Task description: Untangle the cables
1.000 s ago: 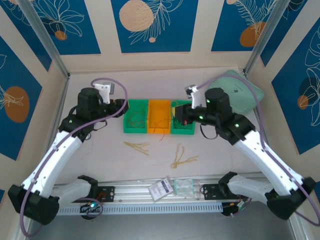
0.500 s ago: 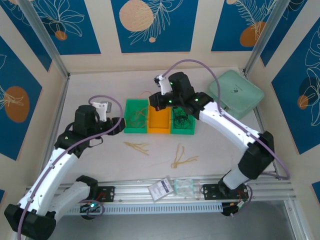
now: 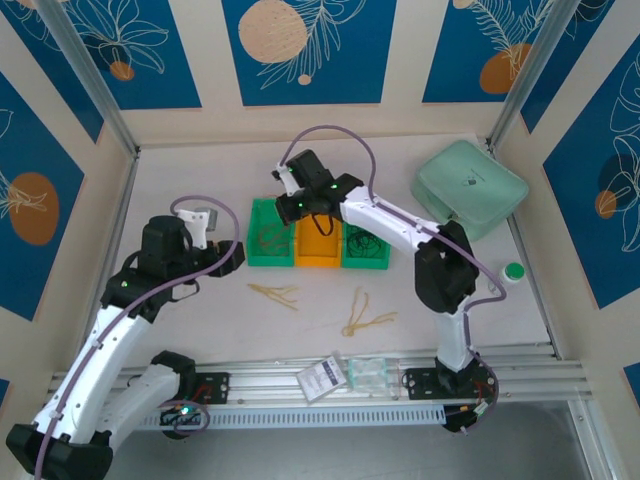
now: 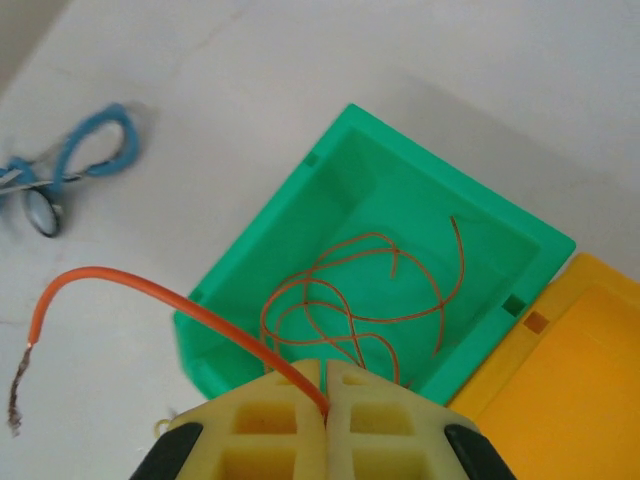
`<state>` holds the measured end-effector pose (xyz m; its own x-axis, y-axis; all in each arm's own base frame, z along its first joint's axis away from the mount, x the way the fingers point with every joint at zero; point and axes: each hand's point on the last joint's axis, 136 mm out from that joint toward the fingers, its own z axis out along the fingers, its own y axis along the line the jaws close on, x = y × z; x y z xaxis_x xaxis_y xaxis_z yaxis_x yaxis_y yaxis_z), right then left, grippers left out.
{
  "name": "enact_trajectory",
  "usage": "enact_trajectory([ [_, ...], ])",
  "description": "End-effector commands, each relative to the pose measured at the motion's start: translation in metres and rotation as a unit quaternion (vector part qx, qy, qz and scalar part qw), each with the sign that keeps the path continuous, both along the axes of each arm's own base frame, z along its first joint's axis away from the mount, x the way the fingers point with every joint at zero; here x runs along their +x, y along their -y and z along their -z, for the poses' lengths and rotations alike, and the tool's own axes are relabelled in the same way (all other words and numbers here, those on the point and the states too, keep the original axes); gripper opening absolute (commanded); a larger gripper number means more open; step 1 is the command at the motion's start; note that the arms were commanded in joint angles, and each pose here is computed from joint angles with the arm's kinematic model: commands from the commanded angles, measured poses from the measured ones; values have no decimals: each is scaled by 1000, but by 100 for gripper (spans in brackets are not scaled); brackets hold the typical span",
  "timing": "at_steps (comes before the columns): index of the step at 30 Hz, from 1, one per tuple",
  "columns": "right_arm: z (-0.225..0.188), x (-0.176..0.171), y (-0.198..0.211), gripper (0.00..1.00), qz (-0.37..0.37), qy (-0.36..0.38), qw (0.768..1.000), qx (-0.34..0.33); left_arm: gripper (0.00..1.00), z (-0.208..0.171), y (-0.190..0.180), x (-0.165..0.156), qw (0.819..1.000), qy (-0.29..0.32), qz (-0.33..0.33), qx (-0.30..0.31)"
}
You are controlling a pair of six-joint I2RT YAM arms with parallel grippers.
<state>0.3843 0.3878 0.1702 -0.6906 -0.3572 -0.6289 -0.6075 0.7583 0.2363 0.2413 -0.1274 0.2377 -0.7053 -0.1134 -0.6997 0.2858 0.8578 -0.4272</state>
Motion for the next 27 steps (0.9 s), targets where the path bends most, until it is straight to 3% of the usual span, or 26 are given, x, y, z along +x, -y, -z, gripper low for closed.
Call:
enact_trajectory([
  [1,14,1,5,0,-3,12,997,-75,58,-10,-7,-1,1000,12,-7,9],
  [6,41,2,2,4,-11,-7,992,-127,55,-8,-6,0,1000,10,-3,5],
  [15,49,6,-3,19,-12,-19,990,-137,52,-7,-6,-2,1000,7,-1,3],
  [22,27,4,4,23,0,-6,992,-124,47,-7,-8,-2,1000,8,-5,6],
  [27,0,-21,11,23,-18,2,997,-73,43,0,-4,-3,1000,-1,3,-4],
])
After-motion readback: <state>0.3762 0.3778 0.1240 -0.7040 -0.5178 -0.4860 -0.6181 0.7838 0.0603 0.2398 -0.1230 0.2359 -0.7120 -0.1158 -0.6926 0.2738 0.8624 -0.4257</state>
